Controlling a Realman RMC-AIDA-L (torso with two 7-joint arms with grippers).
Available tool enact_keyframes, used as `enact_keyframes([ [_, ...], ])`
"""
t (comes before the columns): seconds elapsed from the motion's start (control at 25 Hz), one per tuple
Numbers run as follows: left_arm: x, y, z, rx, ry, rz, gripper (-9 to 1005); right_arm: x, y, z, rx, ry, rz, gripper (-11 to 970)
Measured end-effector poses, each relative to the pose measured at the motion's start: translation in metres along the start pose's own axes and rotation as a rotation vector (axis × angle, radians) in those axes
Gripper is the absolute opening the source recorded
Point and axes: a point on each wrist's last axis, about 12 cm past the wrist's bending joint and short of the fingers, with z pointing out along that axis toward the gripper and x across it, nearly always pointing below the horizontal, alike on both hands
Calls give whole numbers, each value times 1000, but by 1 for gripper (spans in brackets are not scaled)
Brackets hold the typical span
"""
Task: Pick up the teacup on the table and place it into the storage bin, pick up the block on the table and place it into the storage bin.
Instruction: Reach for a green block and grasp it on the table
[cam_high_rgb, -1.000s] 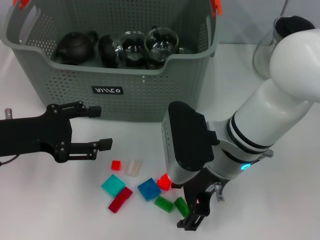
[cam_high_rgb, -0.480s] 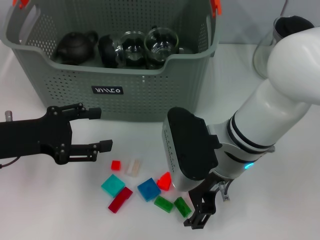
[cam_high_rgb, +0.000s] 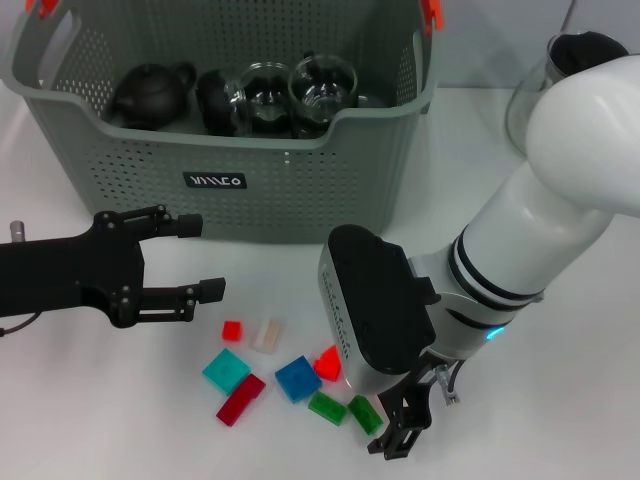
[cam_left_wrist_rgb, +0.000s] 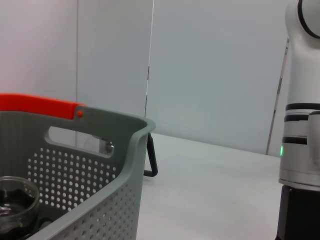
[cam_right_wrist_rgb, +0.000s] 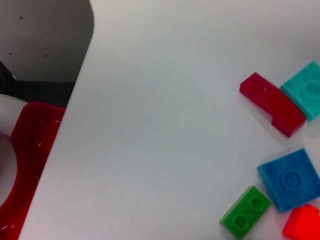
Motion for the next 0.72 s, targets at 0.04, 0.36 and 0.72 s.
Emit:
enact_keyframes([
  [0.04, 0, 0, 0, 0, 0, 0, 830, 0, 0, 0, 0, 0, 0, 942],
  [0.36, 0, 0, 0, -2, -2, 1, 829, -1, 1, 1, -4, 6, -6, 792],
  [0.72, 0, 1, -2, -11, -9, 3, 829, -2, 3, 3, -12, 6, -7, 620],
])
